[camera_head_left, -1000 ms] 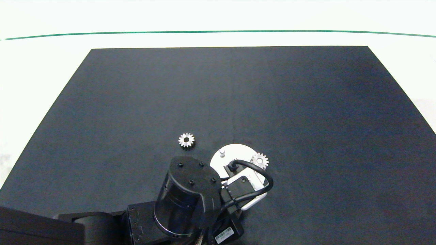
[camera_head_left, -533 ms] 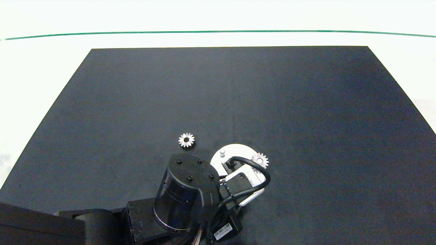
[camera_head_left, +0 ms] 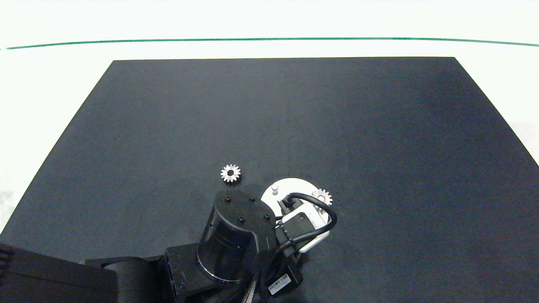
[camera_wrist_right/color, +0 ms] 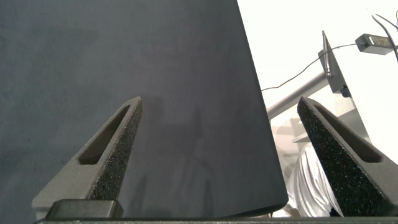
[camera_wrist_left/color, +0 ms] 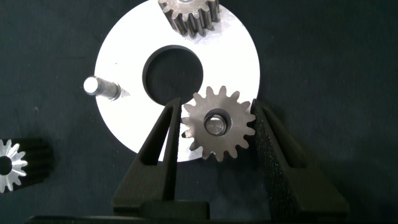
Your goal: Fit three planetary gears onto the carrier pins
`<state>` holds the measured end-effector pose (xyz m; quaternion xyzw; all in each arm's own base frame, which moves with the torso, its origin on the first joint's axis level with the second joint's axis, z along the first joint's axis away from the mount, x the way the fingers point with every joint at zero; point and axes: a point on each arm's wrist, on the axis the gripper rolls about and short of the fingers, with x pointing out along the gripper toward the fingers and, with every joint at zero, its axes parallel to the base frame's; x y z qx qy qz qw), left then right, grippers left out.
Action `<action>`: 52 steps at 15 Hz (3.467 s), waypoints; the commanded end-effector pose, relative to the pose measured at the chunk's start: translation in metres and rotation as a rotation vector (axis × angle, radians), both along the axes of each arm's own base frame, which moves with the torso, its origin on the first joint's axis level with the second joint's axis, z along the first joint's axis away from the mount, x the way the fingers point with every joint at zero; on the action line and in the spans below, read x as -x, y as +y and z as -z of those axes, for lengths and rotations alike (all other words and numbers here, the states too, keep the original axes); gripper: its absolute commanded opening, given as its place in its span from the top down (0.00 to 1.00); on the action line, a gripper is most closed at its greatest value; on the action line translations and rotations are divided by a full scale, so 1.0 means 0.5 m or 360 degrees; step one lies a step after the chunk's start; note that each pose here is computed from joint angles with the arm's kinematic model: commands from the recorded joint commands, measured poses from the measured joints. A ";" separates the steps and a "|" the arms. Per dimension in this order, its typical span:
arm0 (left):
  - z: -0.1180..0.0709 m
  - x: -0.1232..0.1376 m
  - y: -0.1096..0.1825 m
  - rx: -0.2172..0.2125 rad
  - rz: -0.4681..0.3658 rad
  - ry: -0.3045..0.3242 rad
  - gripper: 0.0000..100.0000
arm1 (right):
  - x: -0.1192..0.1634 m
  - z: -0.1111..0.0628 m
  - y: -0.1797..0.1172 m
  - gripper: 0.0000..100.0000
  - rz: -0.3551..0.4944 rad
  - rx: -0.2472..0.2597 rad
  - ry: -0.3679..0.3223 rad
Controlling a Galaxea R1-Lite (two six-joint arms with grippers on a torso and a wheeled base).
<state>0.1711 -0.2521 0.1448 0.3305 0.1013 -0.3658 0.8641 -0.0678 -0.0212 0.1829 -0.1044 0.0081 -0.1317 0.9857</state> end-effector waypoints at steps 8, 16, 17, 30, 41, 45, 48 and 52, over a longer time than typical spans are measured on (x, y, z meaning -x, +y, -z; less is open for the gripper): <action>-0.001 -0.001 0.000 0.0006 -0.0004 -0.0001 0.81 | 0.000 0.000 0.000 0.00 0.0004 0.0002 0.0001; -0.003 -0.007 0.006 0.0016 -0.0009 0.0002 0.00 | 0.000 0.000 0.000 0.00 0.0006 0.0003 0.0004; -0.005 -0.007 0.006 0.0021 -0.0009 0.0000 0.00 | 0.002 0.001 0.000 0.00 0.0006 0.0001 -0.0003; -0.122 -0.040 0.099 0.0148 -0.0092 -0.0035 0.00 | 0.005 0.000 -0.001 0.00 0.0009 0.0001 -0.0017; -0.111 -0.165 0.200 0.0103 -0.0255 -0.0025 0.00 | 0.007 0.005 0.000 0.00 0.0017 0.0022 -0.0016; -0.102 -0.194 0.228 0.0098 -0.0298 -0.0003 0.00 | 0.006 0.007 0.000 0.00 0.0016 0.0021 -0.0010; -0.101 -0.198 0.228 0.0096 -0.0297 -0.0002 0.00 | 0.005 0.009 0.000 0.00 0.0016 0.0024 -0.0004; -0.089 -0.203 0.224 0.0086 -0.0296 0.0027 0.00 | 0.006 0.007 0.000 0.00 0.0014 0.0023 -0.0011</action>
